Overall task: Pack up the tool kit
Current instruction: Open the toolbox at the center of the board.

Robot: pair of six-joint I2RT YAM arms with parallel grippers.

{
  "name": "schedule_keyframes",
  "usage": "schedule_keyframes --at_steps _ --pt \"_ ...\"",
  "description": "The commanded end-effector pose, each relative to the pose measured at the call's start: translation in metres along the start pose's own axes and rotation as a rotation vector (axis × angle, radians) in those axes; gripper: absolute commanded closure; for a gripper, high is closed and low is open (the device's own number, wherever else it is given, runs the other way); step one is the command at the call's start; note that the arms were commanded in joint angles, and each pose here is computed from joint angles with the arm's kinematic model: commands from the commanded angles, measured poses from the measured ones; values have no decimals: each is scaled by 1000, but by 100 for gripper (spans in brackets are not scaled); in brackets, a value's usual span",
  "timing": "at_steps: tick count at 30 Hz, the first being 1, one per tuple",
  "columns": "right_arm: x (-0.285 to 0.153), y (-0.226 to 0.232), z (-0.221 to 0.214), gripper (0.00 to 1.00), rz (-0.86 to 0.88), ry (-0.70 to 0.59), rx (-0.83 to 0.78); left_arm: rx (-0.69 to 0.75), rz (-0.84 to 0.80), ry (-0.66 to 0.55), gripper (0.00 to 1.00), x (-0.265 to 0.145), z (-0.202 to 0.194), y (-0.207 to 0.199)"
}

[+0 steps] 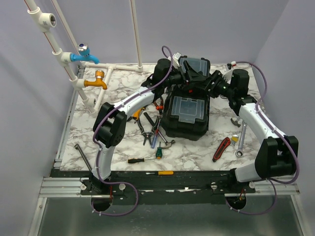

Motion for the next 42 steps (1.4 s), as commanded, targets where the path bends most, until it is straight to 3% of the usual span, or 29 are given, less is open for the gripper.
schedule_keyframes --at_steps 1,5,6,11,16,21,26,32,42 --pt "12 -3 -1 47 17 28 1 24 -2 44 27 -14 -6 -4" --pt "13 -11 -3 86 -29 45 0 55 4 20 19 -26 -1 -11" --pt "13 -12 -1 90 -44 43 -12 69 9 -2 17 -32 2 -14" --pt "15 -13 10 93 -86 57 -63 227 127 -171 2 -86 24 -20" --pt "29 -8 28 94 -91 77 -113 341 306 -363 2 -148 28 -14" --pt "39 11 50 98 -40 88 -146 354 400 -503 2 -190 19 14" --pt "28 34 85 99 -47 2 -174 326 453 -472 1 -195 16 46" --pt "13 55 113 99 -44 -61 -199 329 444 -415 2 -189 13 50" --pt "0 43 116 99 -97 -108 -191 285 388 -332 2 -177 11 67"
Point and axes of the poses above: each gripper's point midway between its finger pads, its own x axis out along the fingers, its own y axis along the line the jaws close on, z = x × y, the point moved 3 cm from there along -x, back along the fingers, and after that the axes turned 15 degrees about -x, right-handed, at the moved point
